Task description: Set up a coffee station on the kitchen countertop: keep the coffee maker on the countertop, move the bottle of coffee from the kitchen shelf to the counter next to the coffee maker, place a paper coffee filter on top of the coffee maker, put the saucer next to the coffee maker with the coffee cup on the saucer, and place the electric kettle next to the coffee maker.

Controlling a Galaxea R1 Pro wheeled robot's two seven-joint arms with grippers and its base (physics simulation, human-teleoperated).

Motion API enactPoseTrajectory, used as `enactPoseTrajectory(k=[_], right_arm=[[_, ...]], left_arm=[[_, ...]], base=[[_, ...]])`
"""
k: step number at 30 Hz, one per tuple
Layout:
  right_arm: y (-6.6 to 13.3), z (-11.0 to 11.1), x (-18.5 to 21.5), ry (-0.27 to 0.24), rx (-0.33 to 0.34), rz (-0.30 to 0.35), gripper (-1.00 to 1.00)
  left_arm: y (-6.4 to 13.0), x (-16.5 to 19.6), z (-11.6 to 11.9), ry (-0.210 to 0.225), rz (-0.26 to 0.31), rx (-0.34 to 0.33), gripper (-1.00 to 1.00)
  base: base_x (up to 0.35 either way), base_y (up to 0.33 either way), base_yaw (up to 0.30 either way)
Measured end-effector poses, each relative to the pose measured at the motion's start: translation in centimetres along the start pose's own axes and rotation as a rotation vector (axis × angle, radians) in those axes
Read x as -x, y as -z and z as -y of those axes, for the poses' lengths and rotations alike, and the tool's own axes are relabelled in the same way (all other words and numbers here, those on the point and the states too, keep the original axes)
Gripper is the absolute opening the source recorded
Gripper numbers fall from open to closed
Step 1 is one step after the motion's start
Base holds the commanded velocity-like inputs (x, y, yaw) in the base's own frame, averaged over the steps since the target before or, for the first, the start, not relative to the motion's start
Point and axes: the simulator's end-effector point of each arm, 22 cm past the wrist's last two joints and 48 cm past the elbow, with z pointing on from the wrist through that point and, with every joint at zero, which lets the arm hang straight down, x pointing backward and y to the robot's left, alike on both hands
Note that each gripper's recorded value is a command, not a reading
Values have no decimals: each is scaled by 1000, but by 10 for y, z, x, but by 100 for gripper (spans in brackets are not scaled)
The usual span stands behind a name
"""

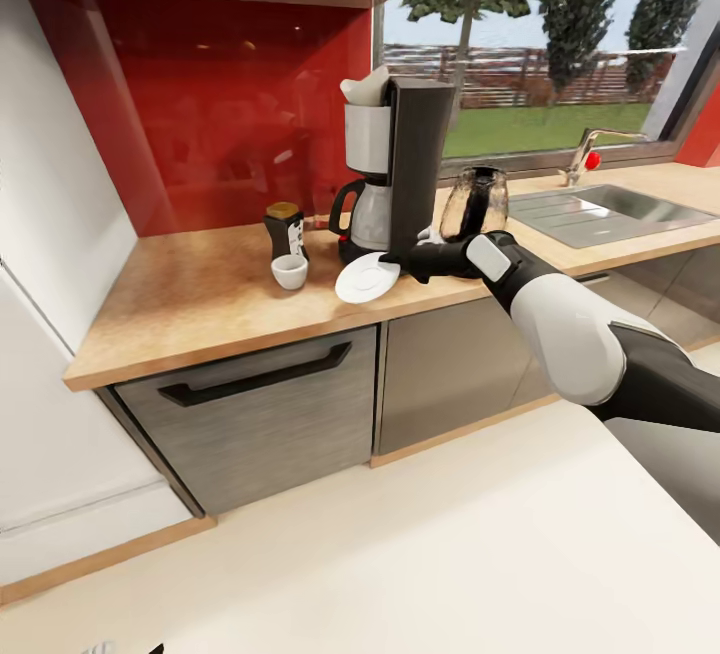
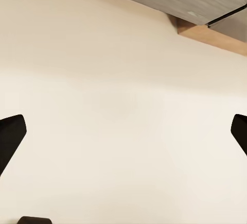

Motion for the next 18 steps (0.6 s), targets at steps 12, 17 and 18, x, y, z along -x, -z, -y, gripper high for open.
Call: enactPoseTrajectory(k=[12, 17, 18], right_arm=[[1, 2, 0, -1, -2, 1, -100], [1, 2, 0, -1, -3, 1, -100], [1, 2, 0, -1, -4, 0, -100]], left_arm=[[0, 0, 0, 1, 1, 1, 100], [0, 0, 0, 0, 0, 0, 100], [0, 0, 0, 0, 0, 0, 100]], base=[[7, 32, 0], [115, 100, 0], [153, 132, 0]])
